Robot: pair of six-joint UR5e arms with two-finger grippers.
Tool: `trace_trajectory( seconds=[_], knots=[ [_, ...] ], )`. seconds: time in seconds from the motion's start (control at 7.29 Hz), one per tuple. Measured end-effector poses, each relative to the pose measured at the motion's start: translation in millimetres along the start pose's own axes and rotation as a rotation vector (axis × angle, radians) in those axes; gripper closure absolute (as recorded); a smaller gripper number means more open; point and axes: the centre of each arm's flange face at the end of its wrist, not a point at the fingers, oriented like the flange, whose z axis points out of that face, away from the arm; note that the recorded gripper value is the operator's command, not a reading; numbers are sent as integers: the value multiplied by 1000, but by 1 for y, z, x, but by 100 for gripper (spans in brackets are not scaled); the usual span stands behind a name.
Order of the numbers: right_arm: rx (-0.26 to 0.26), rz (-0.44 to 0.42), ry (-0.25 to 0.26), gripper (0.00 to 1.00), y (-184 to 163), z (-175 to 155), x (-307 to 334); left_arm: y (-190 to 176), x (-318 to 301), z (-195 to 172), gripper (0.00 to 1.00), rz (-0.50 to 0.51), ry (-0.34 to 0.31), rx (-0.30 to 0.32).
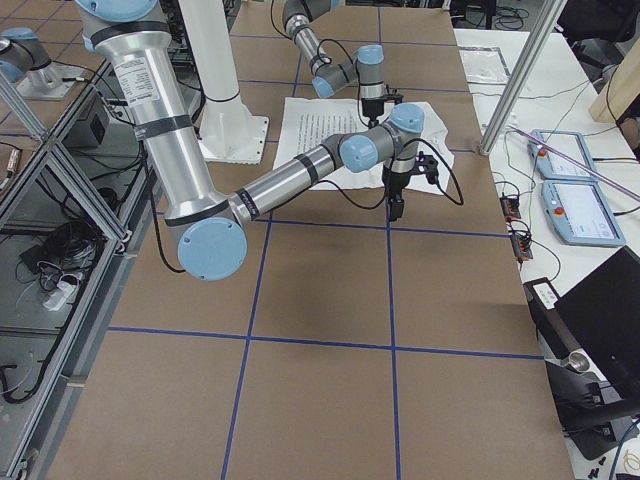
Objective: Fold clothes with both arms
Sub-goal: 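Lower the sleeve near the opposite shoulder and open the left gripper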
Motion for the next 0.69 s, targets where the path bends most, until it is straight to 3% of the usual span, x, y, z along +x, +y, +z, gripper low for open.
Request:
trace_trajectory(
  seconds=[0.41,0.55,0.69],
  knots=[
    [-7,6,5,0,-6,5,0,-10,-16,11,100,10,18,79],
    [-8,7,5,0,-7,6,1,-11,-18,13,87,10,17,86],
    [-8,6,4,0,-8,7,2,-11,-18,13,1,9,17,89]
  ],
)
